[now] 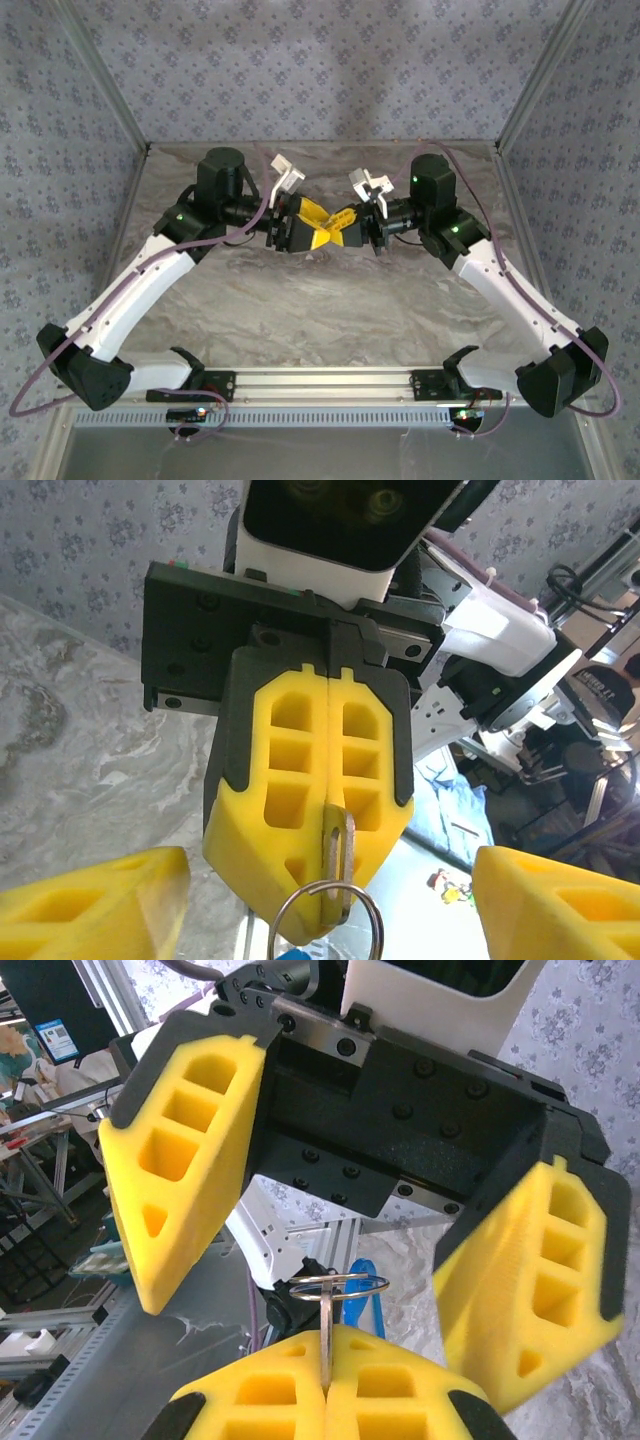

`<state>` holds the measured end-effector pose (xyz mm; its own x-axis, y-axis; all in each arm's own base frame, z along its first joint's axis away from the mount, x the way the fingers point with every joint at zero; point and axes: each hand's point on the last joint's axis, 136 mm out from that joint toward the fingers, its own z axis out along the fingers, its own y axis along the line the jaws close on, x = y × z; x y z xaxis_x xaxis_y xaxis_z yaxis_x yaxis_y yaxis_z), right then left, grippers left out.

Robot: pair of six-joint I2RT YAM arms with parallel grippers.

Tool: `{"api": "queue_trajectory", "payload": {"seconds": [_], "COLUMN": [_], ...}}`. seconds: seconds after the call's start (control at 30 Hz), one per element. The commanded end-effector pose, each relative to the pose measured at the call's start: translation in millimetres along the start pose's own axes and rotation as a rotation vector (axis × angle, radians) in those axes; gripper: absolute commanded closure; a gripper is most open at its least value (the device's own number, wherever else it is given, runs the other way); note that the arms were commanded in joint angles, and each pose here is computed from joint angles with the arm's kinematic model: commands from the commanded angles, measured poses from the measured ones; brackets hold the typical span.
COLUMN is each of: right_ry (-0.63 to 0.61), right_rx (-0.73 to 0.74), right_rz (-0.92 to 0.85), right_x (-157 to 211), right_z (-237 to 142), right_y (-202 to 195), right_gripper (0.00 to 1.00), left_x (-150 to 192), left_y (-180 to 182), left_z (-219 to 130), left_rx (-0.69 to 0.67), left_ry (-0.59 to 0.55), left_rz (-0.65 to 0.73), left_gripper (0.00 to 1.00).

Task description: Remove the keys from the keyring

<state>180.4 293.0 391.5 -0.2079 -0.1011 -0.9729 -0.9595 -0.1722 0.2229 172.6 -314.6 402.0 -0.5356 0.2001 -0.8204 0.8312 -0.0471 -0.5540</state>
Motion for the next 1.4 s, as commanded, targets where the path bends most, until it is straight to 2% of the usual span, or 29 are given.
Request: {"api": "queue_trajectory", "payload": {"seconds": [0.0, 0.23, 0.47, 0.93, 1.0, 1.37], "right_ry": [-0.003, -0.001, 0.001, -0.016, -0.012, -0.045], "right_rx": [-0.032, -0.033, -0.035, 0.032, 0.055, 0.210], "right_rz": [-0.032, -0.027, -0.026, -0.056, -0.030, -0.166], "right_x": [-10, -10, -9, -11, 0, 0], "right_z": [0, 0, -1, -6, -6, 5], "right_y": [9, 10, 13, 11, 4, 7], "right_gripper": [1.00, 1.00, 1.00, 1.00, 1.00, 1.00], "left_x": [-9, -8, -11, -23, -25, -39], "left_y": [-9, -4, -4, -7, -7, -13], "left_z": [-1, 0, -1, -17, -21, -33], "left_rx": [0.015, 0.006, 0.000, -0.046, -0.067, -0.047], "left_ry": [-0.006, -0.003, -0.012, -0.092, -0.117, -0.282], "left_rz": [0.048, 0.044, 0.051, 0.091, 0.104, 0.096], "left_gripper": [0.30, 0.49, 0.62, 0.95, 1.00, 1.00]}}
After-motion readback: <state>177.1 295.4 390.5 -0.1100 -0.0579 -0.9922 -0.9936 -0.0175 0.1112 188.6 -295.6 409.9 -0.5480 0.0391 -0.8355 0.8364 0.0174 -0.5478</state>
